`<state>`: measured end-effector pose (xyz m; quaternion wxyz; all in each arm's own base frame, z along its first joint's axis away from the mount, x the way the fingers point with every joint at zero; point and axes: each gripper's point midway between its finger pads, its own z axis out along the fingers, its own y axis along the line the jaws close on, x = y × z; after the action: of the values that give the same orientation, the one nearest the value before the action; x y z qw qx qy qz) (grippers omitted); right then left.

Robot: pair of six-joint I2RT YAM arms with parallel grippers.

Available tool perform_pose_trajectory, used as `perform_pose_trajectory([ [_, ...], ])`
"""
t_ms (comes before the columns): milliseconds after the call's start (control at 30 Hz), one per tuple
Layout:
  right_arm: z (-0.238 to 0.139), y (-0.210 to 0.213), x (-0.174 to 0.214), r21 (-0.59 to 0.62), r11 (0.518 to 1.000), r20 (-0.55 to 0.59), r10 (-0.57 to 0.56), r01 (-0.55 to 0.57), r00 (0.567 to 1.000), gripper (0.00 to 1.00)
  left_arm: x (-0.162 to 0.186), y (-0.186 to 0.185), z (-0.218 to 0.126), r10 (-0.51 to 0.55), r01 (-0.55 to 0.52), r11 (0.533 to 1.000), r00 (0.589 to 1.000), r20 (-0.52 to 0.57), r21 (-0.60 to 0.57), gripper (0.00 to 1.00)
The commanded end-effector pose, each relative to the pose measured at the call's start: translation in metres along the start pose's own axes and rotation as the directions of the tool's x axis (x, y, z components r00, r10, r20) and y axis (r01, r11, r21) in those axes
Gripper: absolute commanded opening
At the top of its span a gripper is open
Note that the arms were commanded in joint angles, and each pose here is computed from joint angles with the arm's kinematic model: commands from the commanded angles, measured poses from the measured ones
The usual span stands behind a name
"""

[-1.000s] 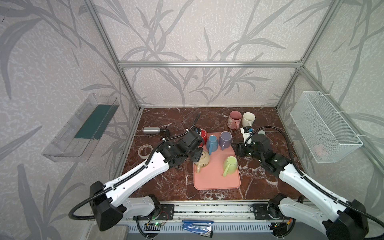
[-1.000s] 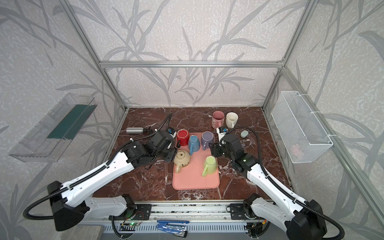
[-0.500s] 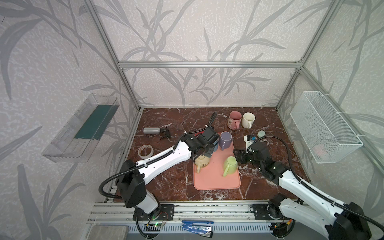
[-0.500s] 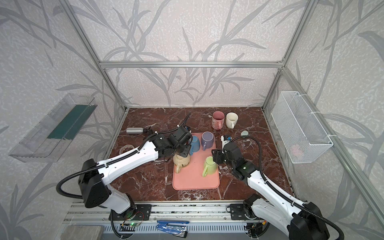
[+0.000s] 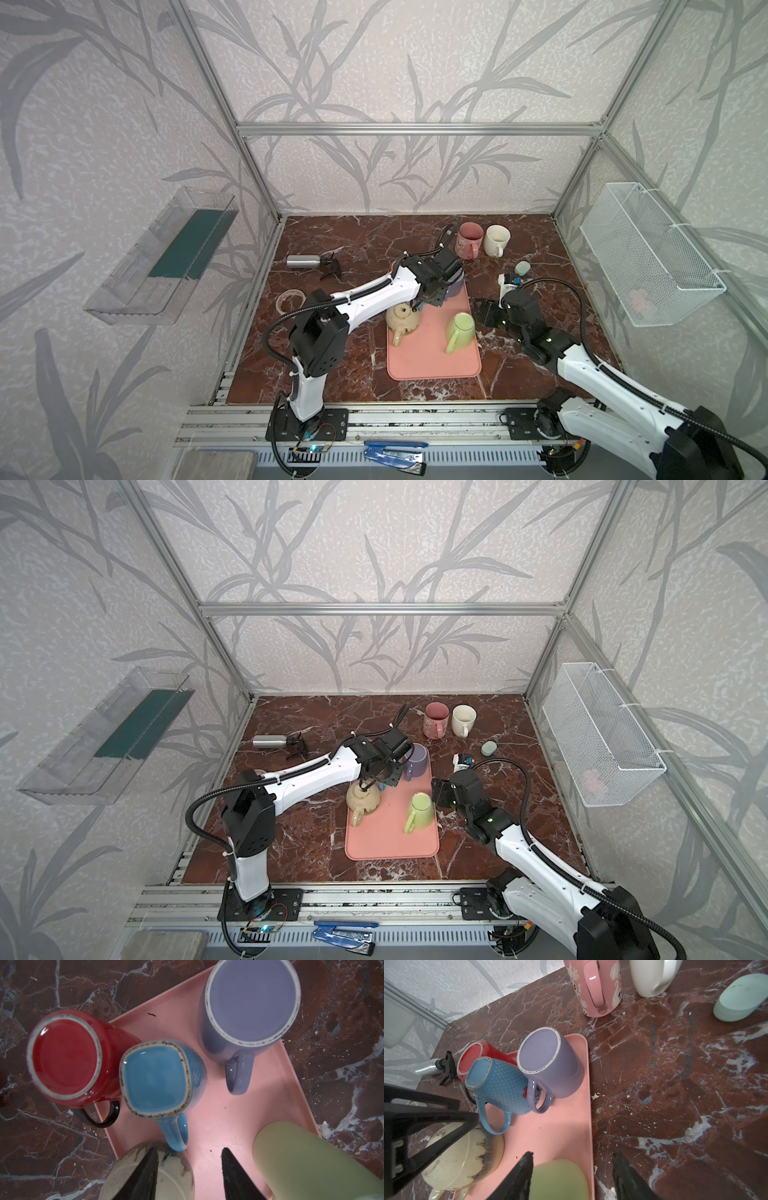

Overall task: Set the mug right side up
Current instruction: 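Move the left gripper over the upside-down blue dotted mug on the tray, then lower the left gripper onto the blue dotted mug's base and close it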

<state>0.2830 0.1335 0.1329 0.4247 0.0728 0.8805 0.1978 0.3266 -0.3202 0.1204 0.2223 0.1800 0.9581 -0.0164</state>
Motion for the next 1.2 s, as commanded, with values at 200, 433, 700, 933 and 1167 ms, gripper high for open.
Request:
perform_pose_trajectory([
  [200,-0.008,-0.002,-0.006,-0.013,0.998,0.054,0.069,-0.068,0.996,0.61,0.012,0.017,0.014,-0.033,0.026,0.997,0.995,-0.091,-0.072,0.48],
  [433,-0.010,0.002,-0.007,-0.043,0.996,0.057,0.083,-0.080,0.995,0.61,0.013,0.017,0.026,-0.039,0.031,0.997,0.992,-0.122,-0.067,0.50],
  [700,-0.008,0.003,-0.005,-0.051,0.995,0.052,0.087,-0.084,0.995,0.61,0.010,0.017,0.038,-0.050,0.045,0.998,0.988,-0.143,-0.038,0.44],
  [933,-0.006,0.004,-0.005,-0.055,0.995,0.048,0.086,-0.083,0.995,0.61,0.007,0.014,0.040,-0.051,0.050,0.999,0.989,-0.136,-0.011,0.38],
  [1167,-0.007,0.006,-0.005,-0.068,0.994,0.051,0.088,-0.085,0.995,0.61,0.007,0.013,0.045,-0.054,0.054,0.999,0.988,-0.145,0.001,0.32],
])
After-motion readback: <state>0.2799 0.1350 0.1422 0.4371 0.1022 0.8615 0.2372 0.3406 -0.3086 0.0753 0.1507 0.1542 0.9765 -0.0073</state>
